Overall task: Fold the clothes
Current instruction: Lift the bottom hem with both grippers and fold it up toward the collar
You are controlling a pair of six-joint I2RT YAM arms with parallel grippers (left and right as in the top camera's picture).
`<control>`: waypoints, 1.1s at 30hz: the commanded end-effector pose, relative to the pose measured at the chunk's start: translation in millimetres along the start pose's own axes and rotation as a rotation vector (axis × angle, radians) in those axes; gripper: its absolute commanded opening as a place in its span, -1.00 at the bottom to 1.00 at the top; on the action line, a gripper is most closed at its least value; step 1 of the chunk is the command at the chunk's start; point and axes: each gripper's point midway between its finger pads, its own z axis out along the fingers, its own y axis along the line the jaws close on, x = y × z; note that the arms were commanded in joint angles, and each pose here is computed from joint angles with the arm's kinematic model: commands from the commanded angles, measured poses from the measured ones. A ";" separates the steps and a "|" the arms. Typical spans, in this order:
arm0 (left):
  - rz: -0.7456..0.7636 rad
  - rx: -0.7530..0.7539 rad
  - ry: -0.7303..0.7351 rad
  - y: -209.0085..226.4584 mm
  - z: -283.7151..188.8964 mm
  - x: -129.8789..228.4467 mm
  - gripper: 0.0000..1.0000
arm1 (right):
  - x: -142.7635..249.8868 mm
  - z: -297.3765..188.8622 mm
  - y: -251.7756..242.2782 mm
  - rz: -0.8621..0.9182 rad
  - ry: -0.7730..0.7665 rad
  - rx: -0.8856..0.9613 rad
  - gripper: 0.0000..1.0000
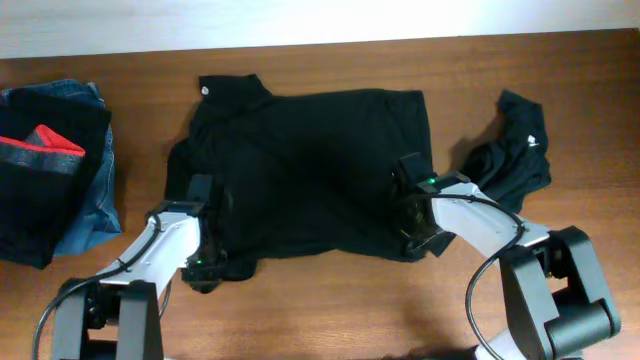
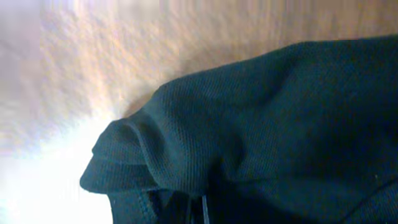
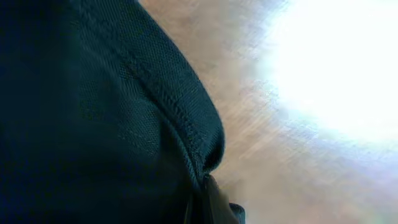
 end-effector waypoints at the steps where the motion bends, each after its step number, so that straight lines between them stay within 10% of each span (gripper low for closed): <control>1: -0.018 -0.074 -0.095 33.9 4.8 -21.7 -0.99 | -20.0 -27.7 7.8 0.018 -0.059 -0.036 -0.92; 15: -0.115 0.421 -0.201 -15.0 -82.2 -55.0 -0.99 | -30.4 -68.8 15.5 0.028 -0.078 -0.072 -0.92; 33: -0.111 0.667 -0.207 -115.0 -74.2 -37.0 -0.99 | -67.2 -56.3 69.6 0.066 -0.215 -0.224 -0.92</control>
